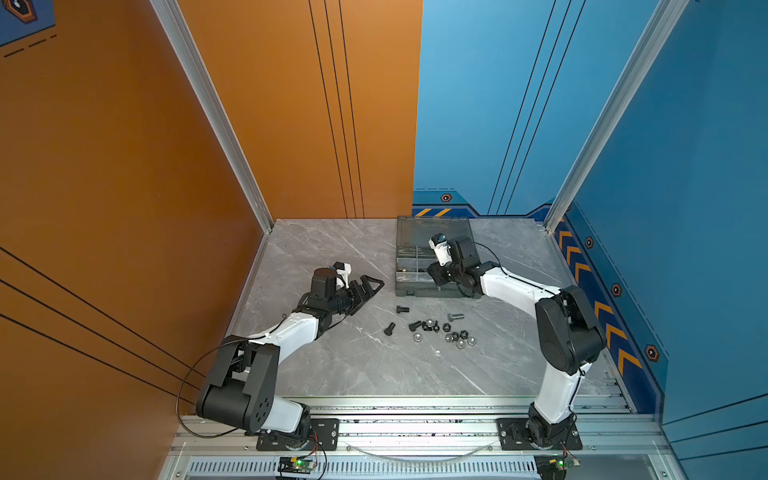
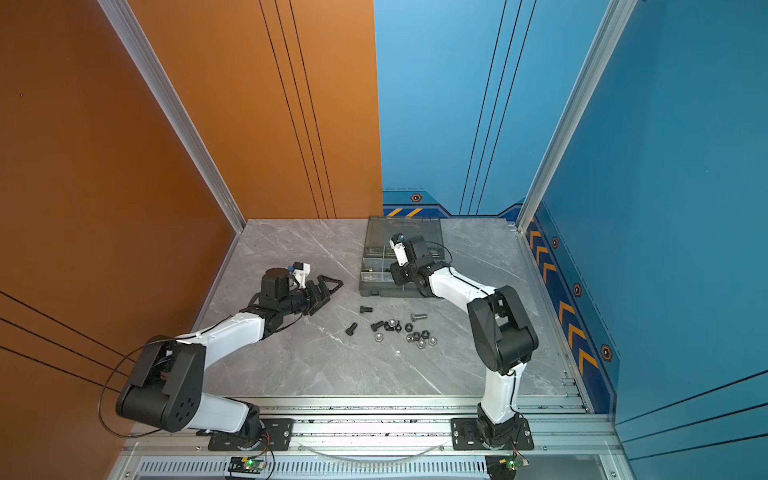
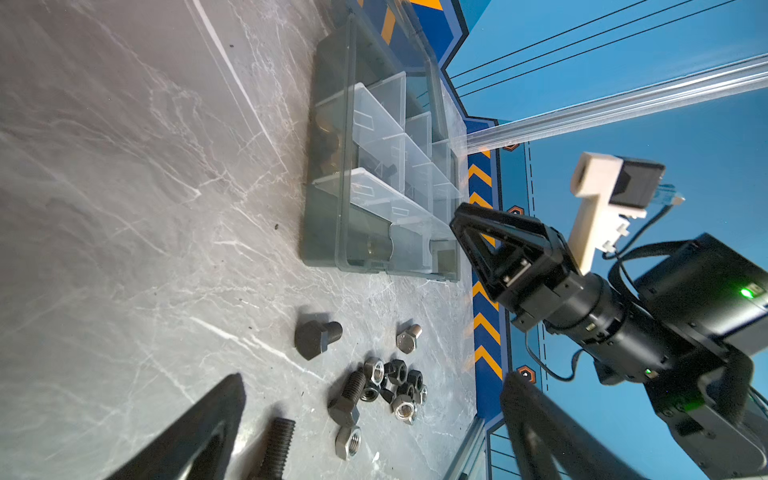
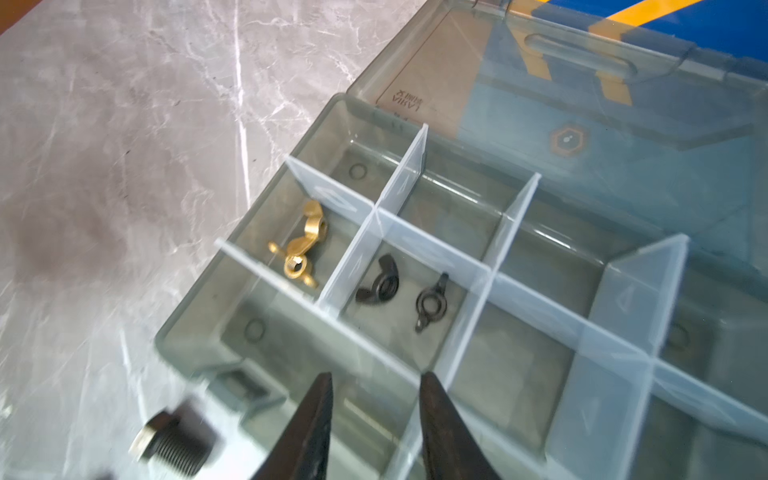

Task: Sort the screws and nuts into containers
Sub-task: 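Move the right gripper back from the box to the pile of parts, then lower the right gripper among the nuts and grasp a black wing nut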

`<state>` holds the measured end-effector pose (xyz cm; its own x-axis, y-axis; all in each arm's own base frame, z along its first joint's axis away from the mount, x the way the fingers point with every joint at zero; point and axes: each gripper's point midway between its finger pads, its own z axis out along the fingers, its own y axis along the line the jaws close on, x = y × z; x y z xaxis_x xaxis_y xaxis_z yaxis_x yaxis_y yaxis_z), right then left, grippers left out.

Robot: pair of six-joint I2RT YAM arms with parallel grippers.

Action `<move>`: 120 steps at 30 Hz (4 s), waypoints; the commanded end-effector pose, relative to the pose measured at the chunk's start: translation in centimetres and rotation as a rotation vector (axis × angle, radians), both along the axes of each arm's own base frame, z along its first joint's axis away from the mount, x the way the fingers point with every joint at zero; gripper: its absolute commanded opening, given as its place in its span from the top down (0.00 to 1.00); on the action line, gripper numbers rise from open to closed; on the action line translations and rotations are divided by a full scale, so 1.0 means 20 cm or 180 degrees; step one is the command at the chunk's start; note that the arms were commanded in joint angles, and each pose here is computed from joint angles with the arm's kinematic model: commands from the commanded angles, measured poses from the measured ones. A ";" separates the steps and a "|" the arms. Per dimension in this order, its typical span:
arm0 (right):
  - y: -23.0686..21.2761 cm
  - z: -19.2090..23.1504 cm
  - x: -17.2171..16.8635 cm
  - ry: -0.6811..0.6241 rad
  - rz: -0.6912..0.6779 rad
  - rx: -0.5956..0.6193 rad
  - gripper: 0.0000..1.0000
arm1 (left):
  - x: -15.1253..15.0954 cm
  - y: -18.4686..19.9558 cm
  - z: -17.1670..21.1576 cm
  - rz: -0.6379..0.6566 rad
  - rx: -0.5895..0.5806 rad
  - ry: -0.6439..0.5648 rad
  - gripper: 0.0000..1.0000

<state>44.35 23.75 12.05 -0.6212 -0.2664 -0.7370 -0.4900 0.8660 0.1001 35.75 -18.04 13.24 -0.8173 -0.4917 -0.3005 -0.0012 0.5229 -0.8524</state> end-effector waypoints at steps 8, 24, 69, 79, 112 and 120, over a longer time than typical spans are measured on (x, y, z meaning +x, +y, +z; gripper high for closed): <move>0.03 -0.03 -0.37 0.0291 0.0128 -0.0221 0.58 | -0.01 -0.05 0.03 -0.0075 -0.0053 -0.0026 0.02; 0.10 -0.29 -0.78 0.0771 0.0103 -0.0392 0.57 | -0.10 -0.11 -0.05 -0.0234 0.0039 0.0041 0.02; 0.14 -0.43 -0.79 0.1033 0.0179 0.0129 0.60 | -0.11 -0.24 -0.11 -0.0377 0.0199 0.0073 0.02; 0.15 -0.41 -0.80 0.1010 0.0212 0.0131 0.60 | -0.12 -0.23 -0.11 -0.0384 0.0206 0.0053 0.02; 0.10 -0.37 -0.81 0.0969 0.0043 0.0101 0.59 | -0.13 -0.23 -0.15 -0.0419 0.0237 0.0094 0.02; -0.01 -0.32 -0.78 0.0836 -0.0250 0.0041 0.58 | -0.13 -0.23 -0.15 -0.0416 0.0244 0.0091 0.02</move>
<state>28.81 25.53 6.21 -0.7865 -0.2340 -0.5715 -0.4460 0.8553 0.2637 33.14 -22.44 10.54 -0.8797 -0.3749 -0.2925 0.0327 0.5660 -0.8237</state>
